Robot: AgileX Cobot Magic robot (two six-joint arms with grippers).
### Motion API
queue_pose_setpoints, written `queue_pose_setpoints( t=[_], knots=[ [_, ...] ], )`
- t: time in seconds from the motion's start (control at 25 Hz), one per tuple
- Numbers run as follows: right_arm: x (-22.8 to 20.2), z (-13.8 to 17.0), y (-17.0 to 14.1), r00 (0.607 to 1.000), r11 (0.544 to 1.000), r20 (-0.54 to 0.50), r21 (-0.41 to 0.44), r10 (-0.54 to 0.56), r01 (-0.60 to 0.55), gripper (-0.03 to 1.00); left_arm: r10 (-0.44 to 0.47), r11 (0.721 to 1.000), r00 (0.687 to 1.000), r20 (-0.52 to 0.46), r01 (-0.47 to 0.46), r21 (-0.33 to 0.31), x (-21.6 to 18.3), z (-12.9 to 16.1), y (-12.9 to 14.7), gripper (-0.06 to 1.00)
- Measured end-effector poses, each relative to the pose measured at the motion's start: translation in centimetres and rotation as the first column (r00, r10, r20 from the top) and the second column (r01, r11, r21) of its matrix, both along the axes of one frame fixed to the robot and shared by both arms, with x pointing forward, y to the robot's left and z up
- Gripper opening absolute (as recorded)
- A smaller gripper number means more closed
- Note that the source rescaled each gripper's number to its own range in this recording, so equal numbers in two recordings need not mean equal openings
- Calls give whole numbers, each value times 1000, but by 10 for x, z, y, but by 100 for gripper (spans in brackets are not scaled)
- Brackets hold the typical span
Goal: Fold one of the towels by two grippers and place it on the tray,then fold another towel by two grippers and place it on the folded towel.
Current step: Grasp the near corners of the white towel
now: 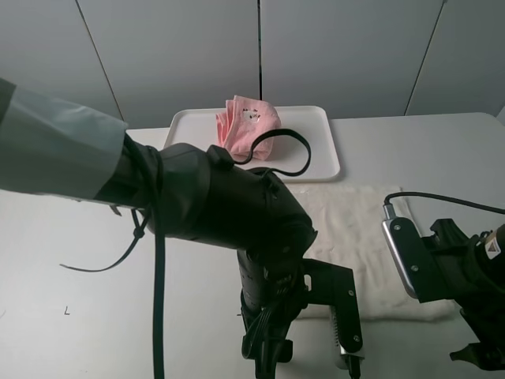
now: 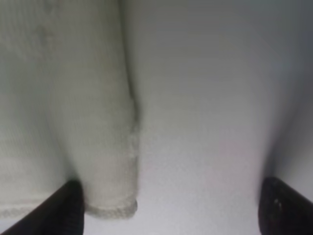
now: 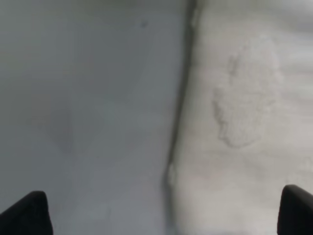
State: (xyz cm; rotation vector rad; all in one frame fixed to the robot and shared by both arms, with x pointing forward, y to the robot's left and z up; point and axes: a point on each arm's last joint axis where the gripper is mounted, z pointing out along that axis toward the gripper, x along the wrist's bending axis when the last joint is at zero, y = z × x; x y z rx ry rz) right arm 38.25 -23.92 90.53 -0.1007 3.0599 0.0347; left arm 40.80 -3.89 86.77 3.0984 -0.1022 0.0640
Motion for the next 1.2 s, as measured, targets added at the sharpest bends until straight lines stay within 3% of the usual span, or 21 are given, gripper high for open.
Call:
queue_pose_setpoints(
  t=[0.28,1.0,1.08,1.2],
  knots=[
    [1,-18,-5,997,995,-78,-95,-16,9,100,-1,1000,1000,-1,1,6,0,0,1,93],
    [4,-35,-5,993,993,-117,-122,-8,-7,98,-2,1000,1000,-6,2,20,-1,0,2,93],
    [6,-35,-6,994,991,-105,-129,21,-35,86,-2,1000,1000,-7,2,22,-1,0,2,93],
    [9,-36,-6,995,987,-76,-141,66,-76,53,-2,1000,1000,-8,2,24,-1,0,2,93]
  ],
)
